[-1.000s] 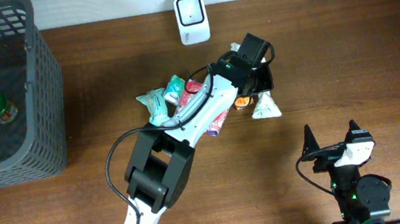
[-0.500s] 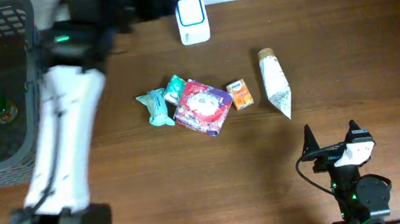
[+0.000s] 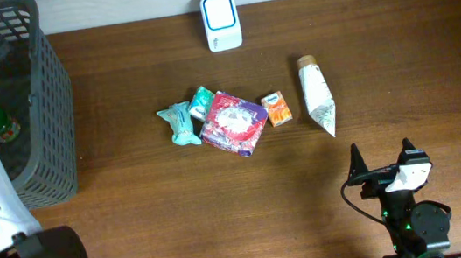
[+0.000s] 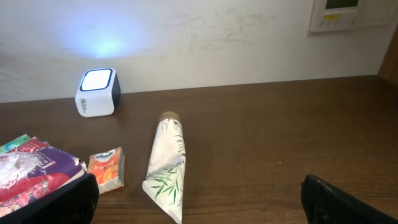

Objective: Scan the item barcode
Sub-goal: 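Reach the left gripper into the basket to the green-lid jar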

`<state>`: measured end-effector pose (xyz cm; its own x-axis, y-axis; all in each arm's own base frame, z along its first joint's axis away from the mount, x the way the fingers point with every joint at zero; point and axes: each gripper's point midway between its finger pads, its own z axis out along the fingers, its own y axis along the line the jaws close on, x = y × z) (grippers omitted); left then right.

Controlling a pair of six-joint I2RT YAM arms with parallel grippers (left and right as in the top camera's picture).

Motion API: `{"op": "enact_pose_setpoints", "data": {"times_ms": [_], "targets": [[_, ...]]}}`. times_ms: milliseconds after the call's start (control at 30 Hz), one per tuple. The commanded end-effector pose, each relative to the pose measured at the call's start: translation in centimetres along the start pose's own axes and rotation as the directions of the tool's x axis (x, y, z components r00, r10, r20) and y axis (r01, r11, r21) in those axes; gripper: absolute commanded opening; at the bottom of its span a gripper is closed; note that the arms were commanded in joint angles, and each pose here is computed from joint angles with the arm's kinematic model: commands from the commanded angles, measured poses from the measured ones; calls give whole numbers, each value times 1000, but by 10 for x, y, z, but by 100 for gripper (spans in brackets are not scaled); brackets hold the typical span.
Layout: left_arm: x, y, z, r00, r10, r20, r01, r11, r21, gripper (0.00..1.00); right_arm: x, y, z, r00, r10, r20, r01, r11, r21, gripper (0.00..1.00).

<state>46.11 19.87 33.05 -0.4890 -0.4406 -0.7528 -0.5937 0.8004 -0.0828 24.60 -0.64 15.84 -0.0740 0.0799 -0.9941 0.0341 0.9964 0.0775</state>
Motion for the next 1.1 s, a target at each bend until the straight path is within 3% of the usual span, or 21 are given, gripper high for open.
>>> {"op": "enact_pose_setpoints", "data": {"times_ms": [0,133,233,433,767,1067], "targets": [[21,48,41,992,-88,-95,74,988,-139,99,3,-3,0,1000,0,-5,0,1000,14,99],[46,66,75,977,-105,-184,70,980,-187,99,3,-3,0,1000,0,-5,0,1000,14,99],[56,82,88,957,-219,-192,166,952,-258,99,3,-3,0,1000,0,-5,0,1000,14,99],[80,85,116,940,-227,-256,152,947,-282,99,3,-3,0,1000,0,-5,0,1000,14,99],[80,95,150,948,-251,-194,175,923,-342,99,3,-3,0,1000,0,-5,0,1000,14,99],[115,101,199,927,-267,-264,168,924,-344,99,3,-3,0,1000,0,-5,0,1000,14,99]]}}
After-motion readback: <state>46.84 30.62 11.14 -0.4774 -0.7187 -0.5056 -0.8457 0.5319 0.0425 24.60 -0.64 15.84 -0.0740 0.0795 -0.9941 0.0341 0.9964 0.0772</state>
